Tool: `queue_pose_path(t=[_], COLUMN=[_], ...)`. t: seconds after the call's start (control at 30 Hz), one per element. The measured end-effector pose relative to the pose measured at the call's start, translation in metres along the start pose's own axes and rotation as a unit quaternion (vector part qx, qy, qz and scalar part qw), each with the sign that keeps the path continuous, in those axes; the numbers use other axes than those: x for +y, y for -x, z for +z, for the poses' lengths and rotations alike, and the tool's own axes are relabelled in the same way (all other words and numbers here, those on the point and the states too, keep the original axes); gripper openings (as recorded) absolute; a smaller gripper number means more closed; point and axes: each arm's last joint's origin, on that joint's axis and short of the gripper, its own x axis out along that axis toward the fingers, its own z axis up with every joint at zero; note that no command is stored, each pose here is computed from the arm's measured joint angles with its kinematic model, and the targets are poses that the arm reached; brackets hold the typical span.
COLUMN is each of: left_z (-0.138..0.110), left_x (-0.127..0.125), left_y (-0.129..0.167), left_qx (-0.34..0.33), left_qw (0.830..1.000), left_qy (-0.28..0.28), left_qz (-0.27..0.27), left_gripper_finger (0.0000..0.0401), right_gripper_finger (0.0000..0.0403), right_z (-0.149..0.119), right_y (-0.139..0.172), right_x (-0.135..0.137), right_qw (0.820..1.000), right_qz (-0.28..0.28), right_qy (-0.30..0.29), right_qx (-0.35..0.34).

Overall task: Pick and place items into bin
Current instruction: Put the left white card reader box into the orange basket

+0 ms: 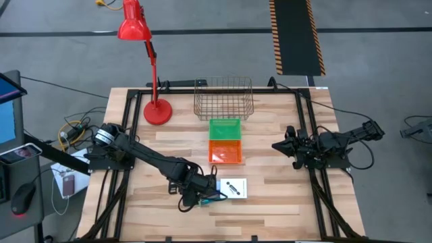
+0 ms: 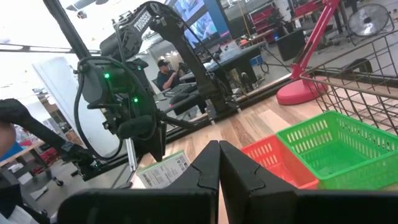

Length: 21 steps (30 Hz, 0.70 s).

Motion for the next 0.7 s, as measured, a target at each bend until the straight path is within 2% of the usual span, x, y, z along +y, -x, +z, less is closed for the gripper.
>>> queue_pose_path(t=[0.5, 0.7], left_z=[-0.002, -0.010], left_x=[-0.004, -0.004], left_y=[-0.007, -0.013], left_qx=[-0.002, -0.014], left_qw=[1.000, 0.999], left_qy=[0.001, 0.025], left_qz=[-0.006, -0.015], left_gripper_finger=[0.0176, 0.0176], right_gripper_finger=[0.0000, 0.0000], right_z=[0.000, 0.000], right_y=[0.000, 0.000], right_x=[0.000, 0.000], right_qw=[1.000, 1.000], right_qz=[0.000, 0.000], right_qy=[0.000, 0.000], right_qx=[0.000, 0.000])
